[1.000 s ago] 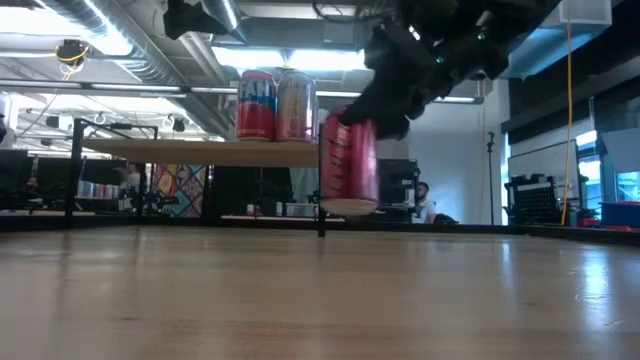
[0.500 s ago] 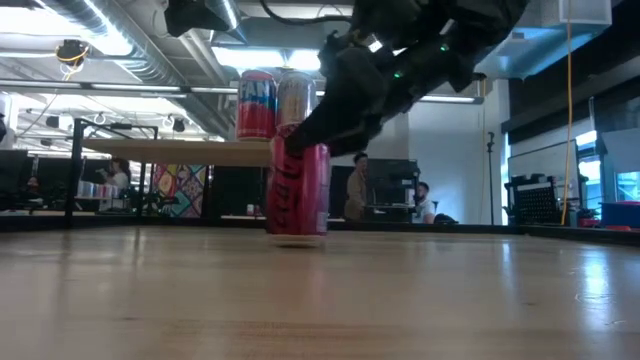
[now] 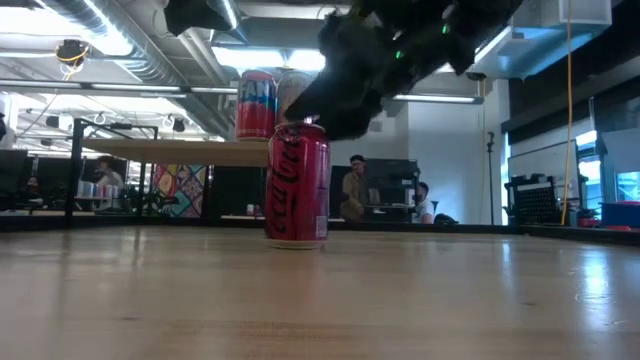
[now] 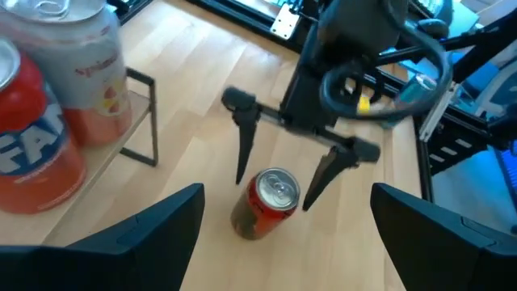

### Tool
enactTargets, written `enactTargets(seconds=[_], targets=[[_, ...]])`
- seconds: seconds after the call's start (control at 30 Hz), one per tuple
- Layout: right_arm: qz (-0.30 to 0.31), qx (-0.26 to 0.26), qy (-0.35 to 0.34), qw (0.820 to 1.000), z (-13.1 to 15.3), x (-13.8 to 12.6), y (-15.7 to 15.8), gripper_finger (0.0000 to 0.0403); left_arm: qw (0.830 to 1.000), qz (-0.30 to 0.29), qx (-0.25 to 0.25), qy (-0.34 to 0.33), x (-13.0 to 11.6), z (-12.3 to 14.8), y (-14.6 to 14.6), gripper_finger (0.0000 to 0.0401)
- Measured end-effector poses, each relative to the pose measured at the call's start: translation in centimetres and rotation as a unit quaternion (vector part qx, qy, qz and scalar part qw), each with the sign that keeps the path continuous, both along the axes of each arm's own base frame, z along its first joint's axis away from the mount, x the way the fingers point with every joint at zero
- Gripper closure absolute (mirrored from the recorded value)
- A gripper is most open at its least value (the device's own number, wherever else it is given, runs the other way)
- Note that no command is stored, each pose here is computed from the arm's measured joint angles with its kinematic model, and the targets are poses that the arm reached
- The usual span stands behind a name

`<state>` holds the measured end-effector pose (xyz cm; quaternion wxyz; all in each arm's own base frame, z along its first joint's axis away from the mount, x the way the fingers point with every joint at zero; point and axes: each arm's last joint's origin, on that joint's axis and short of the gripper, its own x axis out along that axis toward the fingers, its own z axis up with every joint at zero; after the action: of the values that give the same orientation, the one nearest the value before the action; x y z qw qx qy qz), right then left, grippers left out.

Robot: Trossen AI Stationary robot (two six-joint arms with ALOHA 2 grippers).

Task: Place canned beverage on shelf
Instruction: Put the top red soda can on the shelf

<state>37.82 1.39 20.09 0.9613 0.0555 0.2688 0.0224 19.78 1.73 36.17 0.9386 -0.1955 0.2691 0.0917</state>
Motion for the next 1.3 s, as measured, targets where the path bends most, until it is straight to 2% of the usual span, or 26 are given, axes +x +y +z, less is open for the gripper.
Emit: enactTargets(seconds=[0.2,0.37,0.53,0.8,1.03,1.3], targets=[[0.002,-0.004,0.008,1.000,5.2,-2.3,-0.1,0.0015,0.998,-0.046,0.035,0.031,1.9,-1.2,-0.7,0.0058],[-0.006,0.010,0.018,1.000,9.0,-6.0,-0.2,0.0014,0.990,-0.097,0.080,0.058,4.6,-2.9,-1.1,0.0058],[-0.029,0.022,0.050,0.998,11.2,-9.7,-0.4,0.0014,0.984,-0.119,0.106,0.076,7.3,-5.2,-0.9,0.0058],[-0.062,0.008,0.092,0.994,12.2,-12.9,-0.7,0.0013,0.985,-0.117,0.105,0.072,10.8,-9.0,-0.8,0.0058],[-0.058,-0.002,0.117,0.991,11.9,-13.5,-0.7,0.0013,0.987,-0.117,0.063,0.088,11.4,-12.2,-0.9,0.0058],[-0.055,-0.006,0.119,0.991,11.9,-13.5,-0.7,0.0013,0.986,-0.116,0.067,0.096,12.1,-14.3,-1.6,0.0058]])
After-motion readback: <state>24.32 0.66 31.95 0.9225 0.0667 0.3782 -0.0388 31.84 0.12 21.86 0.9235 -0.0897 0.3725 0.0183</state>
